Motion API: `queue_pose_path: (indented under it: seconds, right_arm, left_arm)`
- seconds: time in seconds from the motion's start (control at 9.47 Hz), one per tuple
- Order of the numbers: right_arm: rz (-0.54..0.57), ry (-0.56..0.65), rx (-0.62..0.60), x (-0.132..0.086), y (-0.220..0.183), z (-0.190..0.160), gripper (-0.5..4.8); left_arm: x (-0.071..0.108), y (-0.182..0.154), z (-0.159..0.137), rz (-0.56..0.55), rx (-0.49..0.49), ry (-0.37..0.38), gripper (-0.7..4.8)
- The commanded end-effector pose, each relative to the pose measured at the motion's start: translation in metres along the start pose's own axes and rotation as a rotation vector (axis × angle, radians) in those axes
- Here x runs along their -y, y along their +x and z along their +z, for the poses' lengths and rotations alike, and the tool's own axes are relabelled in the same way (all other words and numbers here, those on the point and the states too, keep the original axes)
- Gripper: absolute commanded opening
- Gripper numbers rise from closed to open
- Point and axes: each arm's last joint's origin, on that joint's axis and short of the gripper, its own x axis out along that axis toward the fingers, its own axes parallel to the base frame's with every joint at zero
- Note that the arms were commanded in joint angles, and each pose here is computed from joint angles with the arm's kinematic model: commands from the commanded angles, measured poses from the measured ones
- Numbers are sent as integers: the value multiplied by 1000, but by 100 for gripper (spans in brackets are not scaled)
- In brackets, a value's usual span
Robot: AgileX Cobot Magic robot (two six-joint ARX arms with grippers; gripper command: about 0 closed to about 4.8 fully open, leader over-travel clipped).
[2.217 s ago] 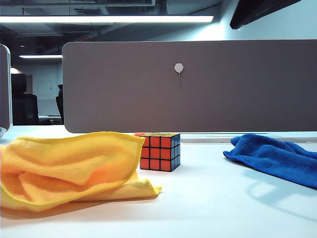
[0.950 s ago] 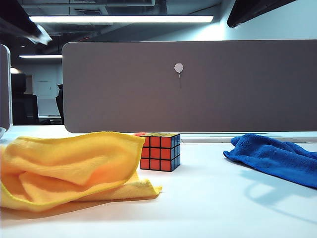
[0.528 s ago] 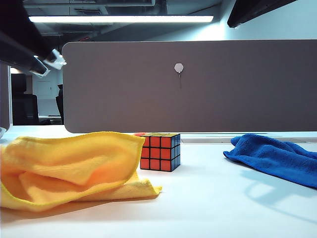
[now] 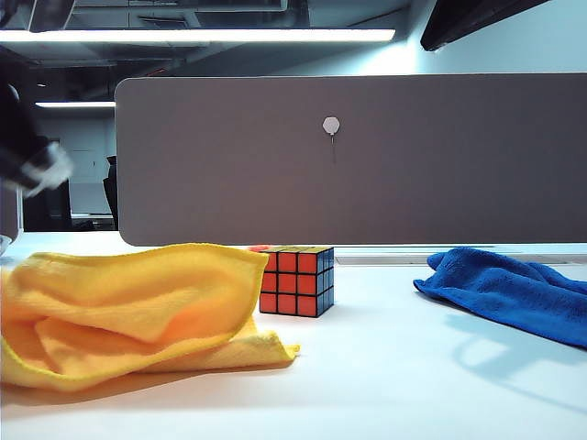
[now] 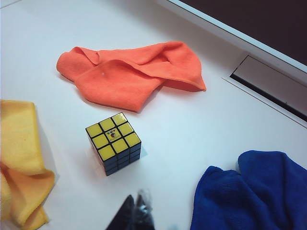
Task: Pick up a rag that is the same color as the top surface of the Rubik's Cube and cover the cube with it.
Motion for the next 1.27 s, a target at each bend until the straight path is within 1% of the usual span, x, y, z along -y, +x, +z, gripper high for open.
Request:
queue_pose_path:
  seconds: [0.11,0.21,0.32,0.42,0.53,0.63,0.74,0.84,0.95,1.06,1.16,1.27]
  right_arm:
    - [4,5,19,0,-2,3,-5]
    - [5,5,14,0,-2,3,-5]
    - [6,5,9,0,-2,2,-5]
    - [8,5,-1,0,-2,1,-5]
    - [15,5,-1,0,-2,1,-5]
    - [27,5,0,-1,-2,1,-5]
    - [29,5,1,-1,-2,1,-5]
    - [29,5,0,-1,-2,1,-5]
    - [29,5,0,-1,-2,1,-5]
    - [29,5,0,-1,-2,1,-5]
    - [29,5,0,-1,-2,1,-5]
    - [29,5,0,-1,-2,1,-5]
  left_arm:
    - [-3,4,-1,17,-41,-12,322]
    - [-4,5,1,27,-19,-53,322]
    - [-5,5,3,34,-2,-79,322]
    - [-13,10,13,87,70,-243,322]
    - [-18,15,14,126,59,-320,322]
    - [-20,19,13,147,38,-362,322]
    - [-26,28,10,185,-11,-423,323]
    - [-32,40,7,198,-74,-488,344]
    - [-35,48,5,191,-108,-522,387]
    - [-37,53,3,188,-131,-538,414]
    - [-39,59,2,183,-154,-547,413]
    - [-41,61,2,185,-148,-545,413]
